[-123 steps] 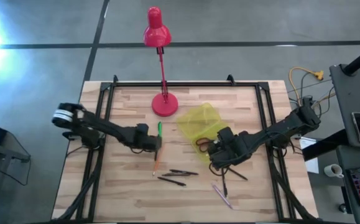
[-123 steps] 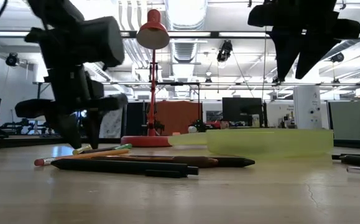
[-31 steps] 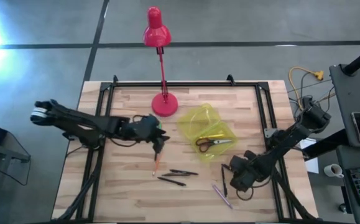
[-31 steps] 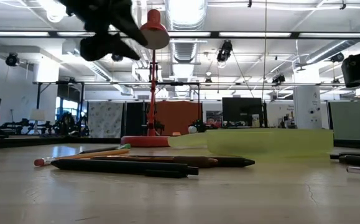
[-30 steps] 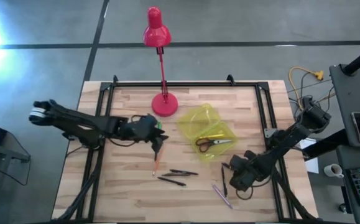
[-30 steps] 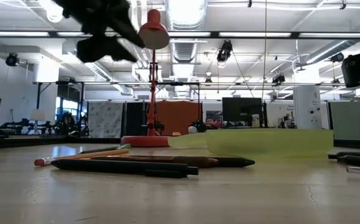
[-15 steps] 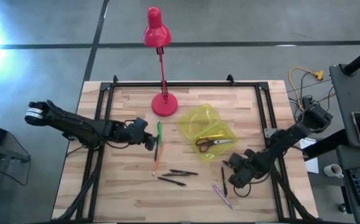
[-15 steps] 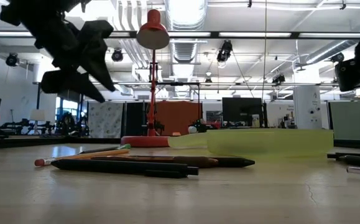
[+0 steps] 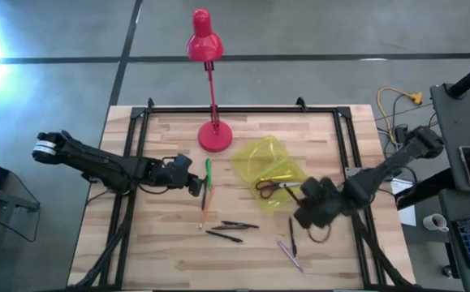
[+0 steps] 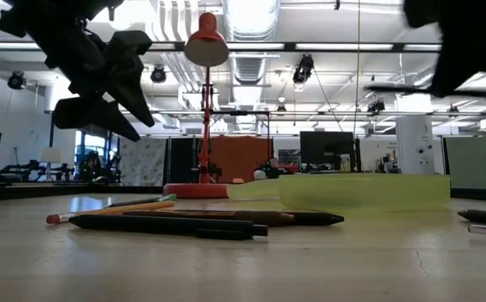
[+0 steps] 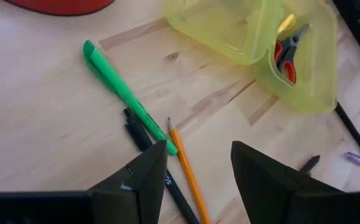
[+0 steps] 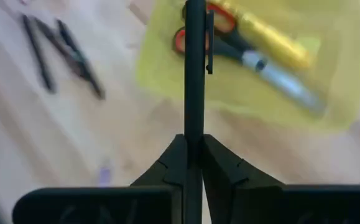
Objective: Pick & place school supplies into a supply box
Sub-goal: Put the black pen into the yellow supply box, then put the green pen into the yellow supply box
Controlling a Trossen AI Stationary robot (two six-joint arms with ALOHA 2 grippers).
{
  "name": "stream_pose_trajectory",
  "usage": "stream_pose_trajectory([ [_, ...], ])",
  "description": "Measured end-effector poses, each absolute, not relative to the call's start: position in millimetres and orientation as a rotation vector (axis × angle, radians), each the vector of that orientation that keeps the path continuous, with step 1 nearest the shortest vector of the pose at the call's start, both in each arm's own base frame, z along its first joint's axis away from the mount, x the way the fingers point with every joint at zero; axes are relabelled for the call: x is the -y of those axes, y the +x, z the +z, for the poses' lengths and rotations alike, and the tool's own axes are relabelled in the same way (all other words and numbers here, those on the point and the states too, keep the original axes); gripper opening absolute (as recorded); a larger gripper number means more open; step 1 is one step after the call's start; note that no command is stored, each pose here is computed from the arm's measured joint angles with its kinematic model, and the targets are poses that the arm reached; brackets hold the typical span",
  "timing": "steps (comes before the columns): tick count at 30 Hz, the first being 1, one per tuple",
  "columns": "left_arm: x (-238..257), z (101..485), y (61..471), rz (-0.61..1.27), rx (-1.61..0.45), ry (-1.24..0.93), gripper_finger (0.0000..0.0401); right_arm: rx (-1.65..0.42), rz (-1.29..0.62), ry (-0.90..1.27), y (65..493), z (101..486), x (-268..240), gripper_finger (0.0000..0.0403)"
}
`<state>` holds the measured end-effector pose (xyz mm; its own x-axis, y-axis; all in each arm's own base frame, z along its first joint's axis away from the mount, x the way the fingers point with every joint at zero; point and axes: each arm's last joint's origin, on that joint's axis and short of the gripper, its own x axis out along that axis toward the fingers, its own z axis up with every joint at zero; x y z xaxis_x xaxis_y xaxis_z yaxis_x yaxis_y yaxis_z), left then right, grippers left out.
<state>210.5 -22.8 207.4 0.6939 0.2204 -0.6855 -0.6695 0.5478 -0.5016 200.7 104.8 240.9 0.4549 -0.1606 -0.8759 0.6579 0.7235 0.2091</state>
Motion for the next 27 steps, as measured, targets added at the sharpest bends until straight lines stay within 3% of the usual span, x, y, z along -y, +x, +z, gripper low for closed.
stream_pose_trajectory([
  [9, 22.5, 206.7, 210.2, 0.569, -0.607, -0.833, 0.0163, -1.23, -0.372, 0.253, 246.7, 215.2, -49.0, 0.0086],
  [19, 22.4, 205.9, 209.8, 0.573, -0.609, -0.836, 0.0163, -1.196, -0.428, 0.039, 256.6, 246.3, -47.5, 0.0144],
  [23, 16.7, 197.1, 208.1, 0.653, -0.594, -0.948, 0.0163, -1.161, -0.481, 0.051, 250.9, 264.9, -54.7, 0.0158],
  [27, 6.5, 184.3, 208.3, 0.758, -0.592, -1.02, 0.0163, -1.12, -0.574, 0.197, 247.7, 274.6, -60.4, 0.0169],
])
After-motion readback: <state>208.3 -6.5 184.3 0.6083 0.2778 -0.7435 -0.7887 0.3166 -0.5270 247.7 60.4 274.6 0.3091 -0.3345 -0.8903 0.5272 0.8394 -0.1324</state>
